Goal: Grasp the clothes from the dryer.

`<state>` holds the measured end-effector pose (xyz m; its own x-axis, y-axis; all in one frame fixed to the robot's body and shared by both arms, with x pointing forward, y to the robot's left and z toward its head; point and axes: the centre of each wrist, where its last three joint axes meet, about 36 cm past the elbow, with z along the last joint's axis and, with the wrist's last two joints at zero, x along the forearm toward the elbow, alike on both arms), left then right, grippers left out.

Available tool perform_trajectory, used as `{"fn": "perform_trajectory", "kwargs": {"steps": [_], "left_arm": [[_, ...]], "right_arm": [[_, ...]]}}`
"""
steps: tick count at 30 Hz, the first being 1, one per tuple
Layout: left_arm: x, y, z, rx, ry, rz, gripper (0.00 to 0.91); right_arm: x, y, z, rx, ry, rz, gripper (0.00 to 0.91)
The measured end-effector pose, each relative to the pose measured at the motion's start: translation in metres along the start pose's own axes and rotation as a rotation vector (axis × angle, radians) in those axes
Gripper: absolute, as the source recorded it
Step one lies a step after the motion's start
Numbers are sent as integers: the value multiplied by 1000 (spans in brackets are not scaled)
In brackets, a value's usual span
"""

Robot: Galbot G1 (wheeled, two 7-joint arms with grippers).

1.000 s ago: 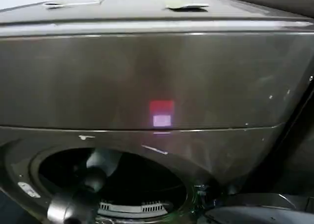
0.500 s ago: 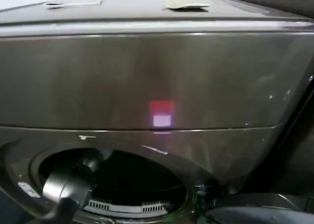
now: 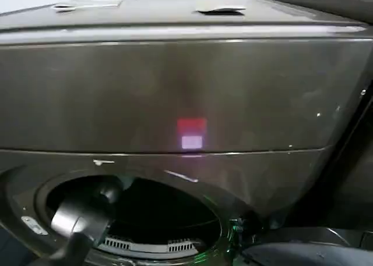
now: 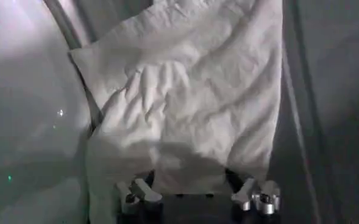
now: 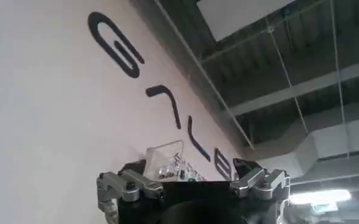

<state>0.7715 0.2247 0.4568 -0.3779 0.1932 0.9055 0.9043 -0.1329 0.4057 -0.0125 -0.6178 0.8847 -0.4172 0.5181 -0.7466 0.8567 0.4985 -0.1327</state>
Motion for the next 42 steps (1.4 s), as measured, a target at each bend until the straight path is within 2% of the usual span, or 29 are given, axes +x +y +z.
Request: {"fn": "perform_trajectory", "kwargs": {"steps": [5, 11, 17, 26, 34, 42], "left_arm": [[-5, -6, 2, 52, -53, -22, 0], [-9, -15, 2, 185, -172, -126, 0], [-17, -30, -14, 332, -338, -265, 0], [-3, -50, -30, 592, -583, -532, 0], [20, -78, -60, 837, -867, -786, 0], [31, -108, -81, 1040, -991, -1035, 0]], "right_arm": [[-1, 1, 1, -2, -2, 2, 907], [1, 2, 3, -3, 1, 3, 907], [1, 3, 3, -1, 0, -2, 907], [2, 6, 5, -7, -1, -5, 907], [3, 6, 8, -6, -17, 4, 907], [3, 2, 9, -8, -32, 24, 907]]}}
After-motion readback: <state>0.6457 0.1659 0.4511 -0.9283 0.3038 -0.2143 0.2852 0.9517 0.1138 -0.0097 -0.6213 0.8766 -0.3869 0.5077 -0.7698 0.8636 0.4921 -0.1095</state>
